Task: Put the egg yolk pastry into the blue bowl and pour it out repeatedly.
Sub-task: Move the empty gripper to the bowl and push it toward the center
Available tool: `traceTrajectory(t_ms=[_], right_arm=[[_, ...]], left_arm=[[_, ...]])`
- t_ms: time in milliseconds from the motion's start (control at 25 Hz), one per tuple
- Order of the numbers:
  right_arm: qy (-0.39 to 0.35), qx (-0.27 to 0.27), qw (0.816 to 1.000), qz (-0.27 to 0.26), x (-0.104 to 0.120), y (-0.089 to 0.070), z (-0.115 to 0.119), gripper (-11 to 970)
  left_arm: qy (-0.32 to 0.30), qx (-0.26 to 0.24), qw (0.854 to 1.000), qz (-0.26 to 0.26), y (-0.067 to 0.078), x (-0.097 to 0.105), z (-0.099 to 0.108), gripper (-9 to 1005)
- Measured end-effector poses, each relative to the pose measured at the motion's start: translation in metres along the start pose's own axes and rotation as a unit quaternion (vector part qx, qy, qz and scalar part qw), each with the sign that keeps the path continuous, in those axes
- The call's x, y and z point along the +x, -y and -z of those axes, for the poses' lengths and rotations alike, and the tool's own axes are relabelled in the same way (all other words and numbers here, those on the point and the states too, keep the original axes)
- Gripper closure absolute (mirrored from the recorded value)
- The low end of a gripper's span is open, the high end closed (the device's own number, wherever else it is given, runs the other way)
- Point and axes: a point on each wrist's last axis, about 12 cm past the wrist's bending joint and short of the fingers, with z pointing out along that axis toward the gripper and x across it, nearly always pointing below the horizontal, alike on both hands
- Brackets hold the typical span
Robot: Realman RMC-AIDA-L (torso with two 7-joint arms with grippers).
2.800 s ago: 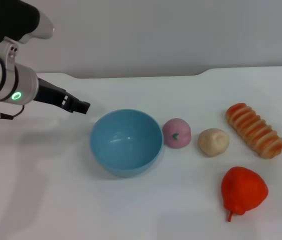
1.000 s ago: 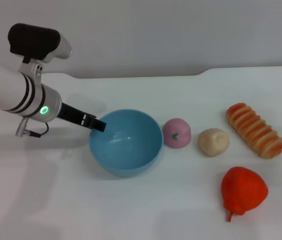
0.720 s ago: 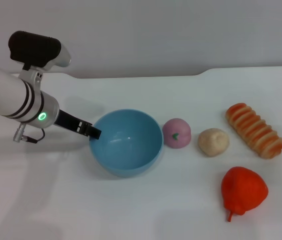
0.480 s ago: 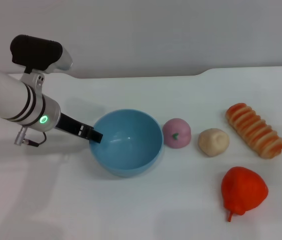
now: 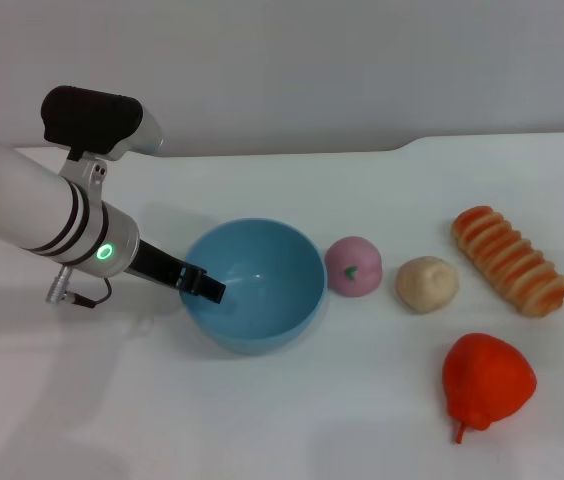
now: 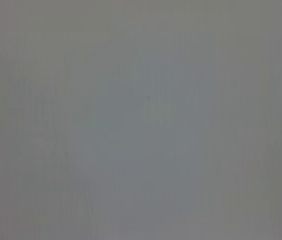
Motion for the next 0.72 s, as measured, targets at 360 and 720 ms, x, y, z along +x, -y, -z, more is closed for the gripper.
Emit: traceTrajectory(t_ms=[360, 720], right_arm=[[0.002, -0.001, 1.000, -0.004, -0.0007, -0.0006, -0.0007, 432], [0.002, -0.001, 1.000, -0.006, -0.0001, -0.0008, 0.0002, 432]], left_arm=[[-0.005, 0.004, 1.000, 0.015, -0.0016, 0.0046, -0.0040, 268], [-0.013, 0.012, 0.999, 0.031, 0.0009, 0.0002, -0.0077, 307]])
